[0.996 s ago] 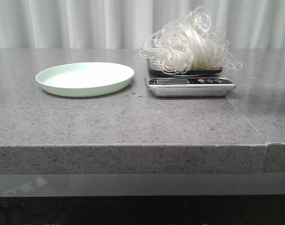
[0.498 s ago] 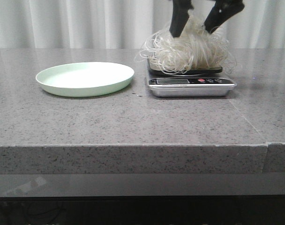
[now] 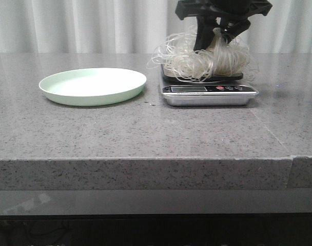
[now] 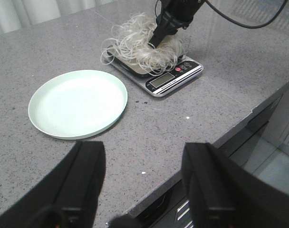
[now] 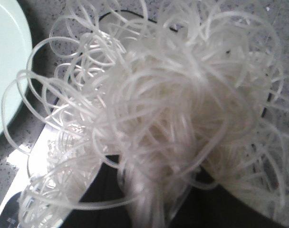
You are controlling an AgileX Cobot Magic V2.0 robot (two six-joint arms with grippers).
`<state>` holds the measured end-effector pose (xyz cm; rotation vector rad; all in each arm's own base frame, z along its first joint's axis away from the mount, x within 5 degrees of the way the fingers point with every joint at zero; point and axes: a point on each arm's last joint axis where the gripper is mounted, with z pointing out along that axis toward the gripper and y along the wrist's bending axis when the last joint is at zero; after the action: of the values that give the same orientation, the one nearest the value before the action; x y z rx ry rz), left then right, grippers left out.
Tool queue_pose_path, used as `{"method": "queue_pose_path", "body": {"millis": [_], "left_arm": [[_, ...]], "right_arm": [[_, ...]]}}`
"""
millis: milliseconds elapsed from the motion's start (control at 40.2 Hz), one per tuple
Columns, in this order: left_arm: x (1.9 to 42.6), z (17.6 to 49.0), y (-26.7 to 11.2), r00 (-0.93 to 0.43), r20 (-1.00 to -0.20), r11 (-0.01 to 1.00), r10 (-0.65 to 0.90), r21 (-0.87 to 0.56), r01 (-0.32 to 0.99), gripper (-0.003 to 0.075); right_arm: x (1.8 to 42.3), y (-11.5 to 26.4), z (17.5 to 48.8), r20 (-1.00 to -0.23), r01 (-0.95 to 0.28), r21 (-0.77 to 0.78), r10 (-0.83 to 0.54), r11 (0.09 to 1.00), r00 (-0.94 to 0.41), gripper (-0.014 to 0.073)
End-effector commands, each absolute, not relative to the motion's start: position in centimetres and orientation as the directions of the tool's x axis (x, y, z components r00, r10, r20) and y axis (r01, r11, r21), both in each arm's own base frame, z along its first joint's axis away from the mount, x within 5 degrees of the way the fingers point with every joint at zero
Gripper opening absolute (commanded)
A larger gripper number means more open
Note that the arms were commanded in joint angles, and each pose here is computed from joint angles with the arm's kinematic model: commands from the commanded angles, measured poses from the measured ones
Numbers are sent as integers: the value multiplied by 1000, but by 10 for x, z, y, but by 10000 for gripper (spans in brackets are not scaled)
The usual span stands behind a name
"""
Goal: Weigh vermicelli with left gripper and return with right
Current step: 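Lower the right gripper onto the vermicelli on the scale and grasp it, then carry the vermicelli with the right gripper back onto the green plate and release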
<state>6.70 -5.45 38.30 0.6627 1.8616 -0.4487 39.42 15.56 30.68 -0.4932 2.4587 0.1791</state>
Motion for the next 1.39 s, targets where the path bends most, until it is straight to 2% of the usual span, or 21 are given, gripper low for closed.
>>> {"method": "queue_pose_path", "body": {"millis": [0,149,224,448,598,797,1046,1369], "left_arm": [[68,397,-55,-227,-960,776,167,-14,630,437],[68,397,-55,-227,-960,776,167,-14,630,437],[68,397,-55,-227,-960,776,167,-14,630,437],[68,397,-55,-227,-960,776,167,-14,630,437],[68,397,-55,-227,-960,776,167,-14,630,437],[68,397,-55,-227,-960,776,167,-14,630,437],[68,397,-55,-227,-960,776,167,-14,630,437],[68,397,-55,-227,-960,776,167,-14,630,437]], "right_arm": [[390,153,337,-677,-397,-12,-300,918,-672,199],[386,153,344,-689,-400,-13,-298,916,-660,187],[381,152,358,-714,-404,-14,-292,915,-636,187],[358,160,423,-819,-439,-9,-259,899,-513,187],[345,178,458,-882,-487,-7,-235,873,-408,187],[330,210,479,-945,-559,-11,-191,829,-264,187],[329,250,462,-950,-625,-10,-202,780,-237,187],[356,297,388,-885,-662,-2,-309,750,-348,189]]}}
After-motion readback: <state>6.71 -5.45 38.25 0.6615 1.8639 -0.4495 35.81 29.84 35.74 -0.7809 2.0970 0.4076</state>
